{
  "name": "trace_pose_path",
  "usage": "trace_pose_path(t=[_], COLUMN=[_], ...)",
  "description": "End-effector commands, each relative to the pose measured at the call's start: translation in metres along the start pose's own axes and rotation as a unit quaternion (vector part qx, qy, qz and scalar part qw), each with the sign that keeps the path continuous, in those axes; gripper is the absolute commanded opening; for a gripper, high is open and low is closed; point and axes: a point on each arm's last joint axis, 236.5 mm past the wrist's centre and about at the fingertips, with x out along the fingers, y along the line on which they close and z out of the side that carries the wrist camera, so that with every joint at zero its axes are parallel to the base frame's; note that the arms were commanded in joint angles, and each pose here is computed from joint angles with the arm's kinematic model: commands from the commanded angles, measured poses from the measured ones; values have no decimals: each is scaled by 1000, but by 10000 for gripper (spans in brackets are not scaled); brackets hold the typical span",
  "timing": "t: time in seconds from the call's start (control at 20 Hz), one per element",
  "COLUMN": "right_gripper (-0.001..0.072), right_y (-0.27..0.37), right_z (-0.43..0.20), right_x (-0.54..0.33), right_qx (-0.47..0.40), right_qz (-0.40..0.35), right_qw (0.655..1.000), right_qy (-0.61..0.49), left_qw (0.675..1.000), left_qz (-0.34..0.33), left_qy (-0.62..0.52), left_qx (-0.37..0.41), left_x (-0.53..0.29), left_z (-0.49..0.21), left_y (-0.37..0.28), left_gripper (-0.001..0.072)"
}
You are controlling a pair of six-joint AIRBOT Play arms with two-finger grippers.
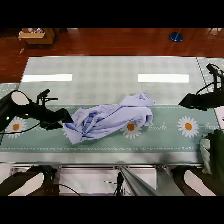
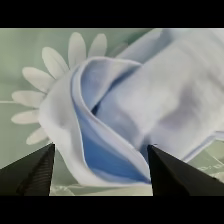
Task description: Fold the shirts.
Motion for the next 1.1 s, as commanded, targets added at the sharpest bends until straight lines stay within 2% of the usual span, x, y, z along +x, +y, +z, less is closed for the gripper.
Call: trace_pose_path(t=[0.0, 0.05, 0.1, 0.15, 0.2, 0.4, 0.55, 0.8, 0.9, 1.05], right_gripper=[493, 493, 493, 493, 493, 493, 594, 595, 594, 594], right_y=[0, 0, 0, 0, -1, -2, 20, 61, 66, 79], right_z=[0, 0, 0, 0, 0, -5, -15, -38, -47, -63], right_x=[0, 0, 0, 0, 0, 10, 35, 76, 91, 108], right_qx=[0, 0, 0, 0, 0, 3, 14, 66, 73, 40], right_qz=[1, 1, 0, 0, -1, 7, 78, 207, 215, 213], right_qw=[1000, 1000, 1000, 1000, 1000, 1000, 995, 971, 968, 969], right_qy=[-1, -1, -1, -1, -1, 20, 58, 97, 105, 116], left_qw=[1000, 1000, 1000, 1000, 999, 998, 998, 997, 997, 997], left_qz=[1, 2, 2, 2, 2, -1, -7, -10, -10, -11], left_qy=[19, 23, 22, 22, 28, 57, 37, 20, 21, 21], left_qx=[-16, -18, -19, -18, -18, 27, 59, 70, 69, 69], left_x=[18, 20, 20, 20, 19, 13, 0, -10, -10, -11], left_z=[5, 4, 5, 4, 2, -14, -12, -13, -13, -14], left_y=[6, 8, 8, 8, 7, 5, -2, -7, -7, -7], left_gripper=[460, 295, 215, 53, 26, 25, 25, 25, 25, 25])
